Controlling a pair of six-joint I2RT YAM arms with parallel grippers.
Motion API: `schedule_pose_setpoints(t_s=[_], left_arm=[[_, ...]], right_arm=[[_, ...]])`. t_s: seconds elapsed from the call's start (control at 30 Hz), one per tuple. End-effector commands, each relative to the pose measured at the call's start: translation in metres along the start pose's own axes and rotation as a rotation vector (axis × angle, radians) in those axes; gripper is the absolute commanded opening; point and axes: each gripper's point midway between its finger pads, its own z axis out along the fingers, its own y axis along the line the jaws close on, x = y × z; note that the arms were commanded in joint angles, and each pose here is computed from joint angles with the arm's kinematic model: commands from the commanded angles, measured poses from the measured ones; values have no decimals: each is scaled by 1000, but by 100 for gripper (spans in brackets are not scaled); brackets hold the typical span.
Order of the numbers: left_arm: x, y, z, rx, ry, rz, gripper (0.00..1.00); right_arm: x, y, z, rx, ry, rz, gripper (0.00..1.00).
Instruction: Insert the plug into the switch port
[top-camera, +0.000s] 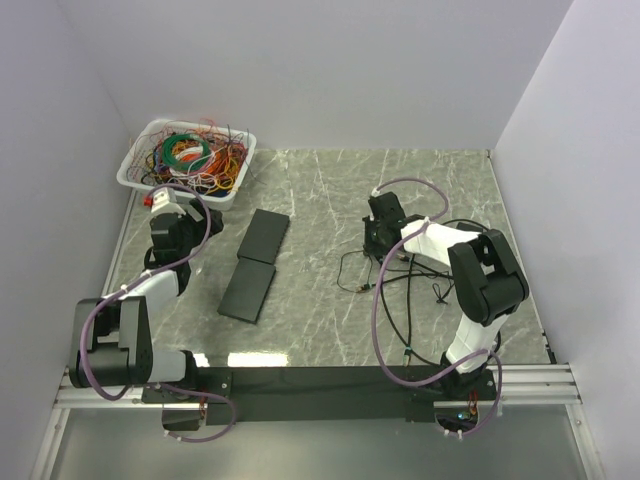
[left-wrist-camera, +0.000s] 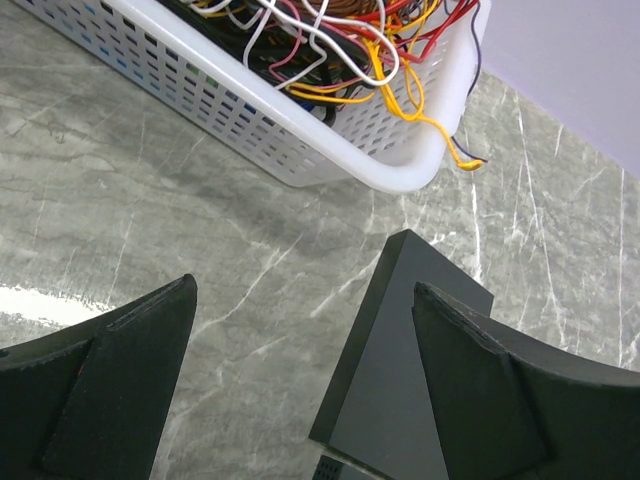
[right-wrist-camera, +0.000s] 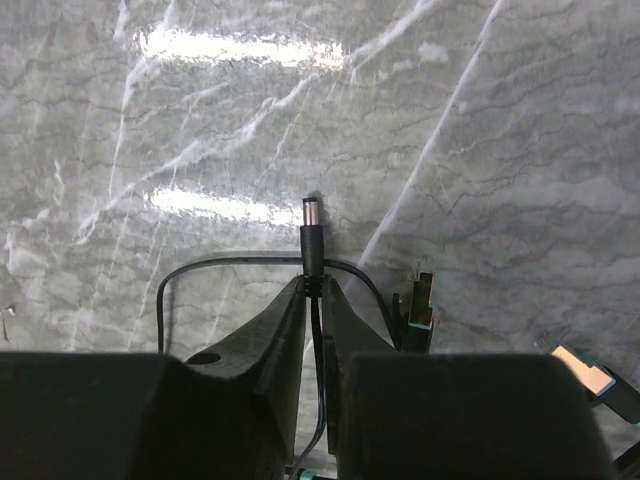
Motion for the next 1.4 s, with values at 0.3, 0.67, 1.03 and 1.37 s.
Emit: schedule_pose_setpoints(t_s=[0.3, 0.67, 1.03, 1.37], left_arm=[[-10, -11, 6, 40, -7, -19, 95], [-4, -16, 11, 76, 26, -18, 94], [28, -65, 48, 210, 218, 96, 97], [62, -85, 81, 321, 402, 76, 92]], right_arm=[[-40, 26, -45, -87, -105, -19, 11], [-40, 65, -86, -213, -109, -114, 17], [-30, 136, -63, -294, -46, -352, 4], [-22, 149, -19, -292, 7, -403, 0]])
